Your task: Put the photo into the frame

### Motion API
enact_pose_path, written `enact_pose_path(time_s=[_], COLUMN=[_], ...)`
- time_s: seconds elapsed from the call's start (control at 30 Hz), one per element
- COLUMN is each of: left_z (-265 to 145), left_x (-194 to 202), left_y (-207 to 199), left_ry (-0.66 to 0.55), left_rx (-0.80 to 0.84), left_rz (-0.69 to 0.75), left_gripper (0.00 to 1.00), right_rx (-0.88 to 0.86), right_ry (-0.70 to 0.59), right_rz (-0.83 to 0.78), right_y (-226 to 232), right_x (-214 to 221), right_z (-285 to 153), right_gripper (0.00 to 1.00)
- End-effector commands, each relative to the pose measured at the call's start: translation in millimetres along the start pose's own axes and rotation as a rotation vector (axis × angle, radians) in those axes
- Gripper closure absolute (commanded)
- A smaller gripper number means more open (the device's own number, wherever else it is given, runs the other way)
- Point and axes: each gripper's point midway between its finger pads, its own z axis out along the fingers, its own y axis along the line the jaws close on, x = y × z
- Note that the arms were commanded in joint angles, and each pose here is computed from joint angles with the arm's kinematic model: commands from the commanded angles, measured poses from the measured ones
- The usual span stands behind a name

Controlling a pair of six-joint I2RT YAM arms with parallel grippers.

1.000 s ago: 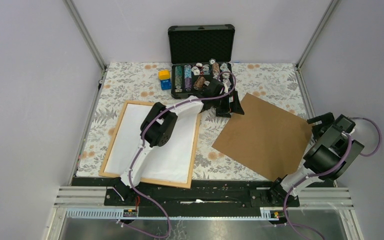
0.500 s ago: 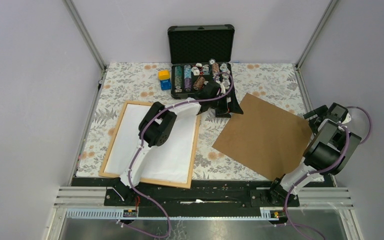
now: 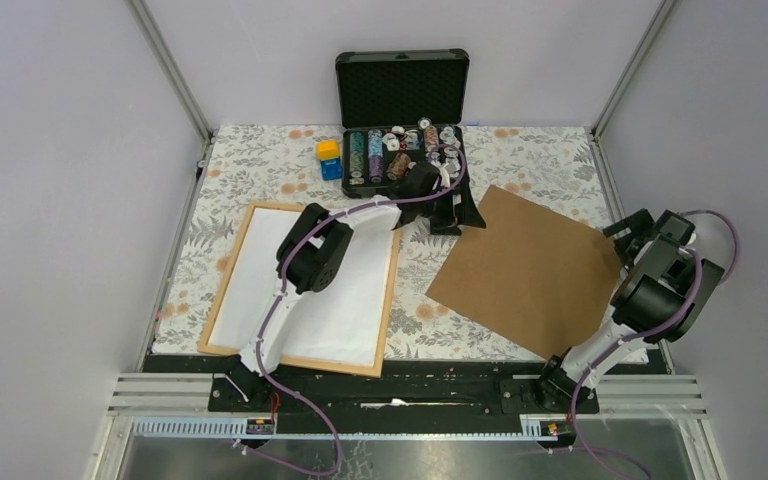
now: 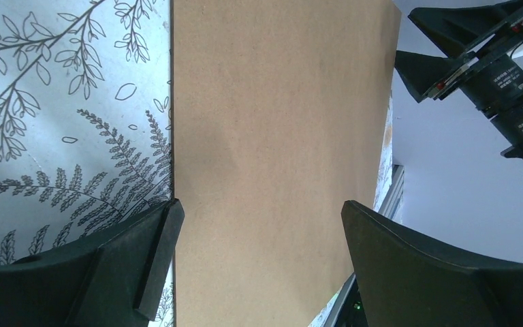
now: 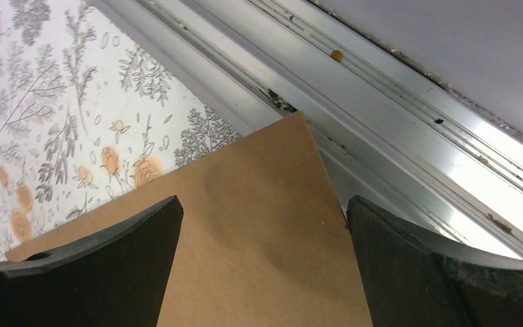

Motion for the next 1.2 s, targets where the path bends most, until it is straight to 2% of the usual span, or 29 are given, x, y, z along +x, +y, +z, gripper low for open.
enact_pose_path(time_s=[0.0, 0.1, 0.2, 0.37, 0.6, 0.97, 1.17], left_z=[6, 8, 8, 7, 5, 2, -1], left_x=[62, 64, 63, 63, 63, 60, 60], left_y=[71, 70, 70, 69, 66, 63, 61], left_ry=[0.160, 0.164, 0.164, 0.162, 0.159, 0.137, 0.126], left_rx=[-0.198, -0.192, -0.189, -0.186, -0.173, -0.161, -0.151], left_rz=[-0.124, -0.124, -0.126, -0.123, -0.121, -0.118, -0.113], left_gripper=[0.01, 0.01, 0.01, 0.01, 0.01, 0.01, 0.01], right_rx=[-0.311, -0.377, -0.417, -0.541, -0.710, -0.678, -0.646], right_ry=[-0.143, -0.231, -0.244, -0.162, -0.051, 0.111, 0.165], right_rz=[0.007, -0.017, -0.025, 0.035, 0.168, 0.225, 0.190], right_y=[63, 77, 85, 106, 133, 139, 148], right_x=[-34, -48, -50, -38, -22, 8, 24], right_z=[-37, -58, -68, -78, -118, -160, -180], right_gripper=[0.04, 0.03, 0.03, 0.06, 0.10, 0.20, 0.25])
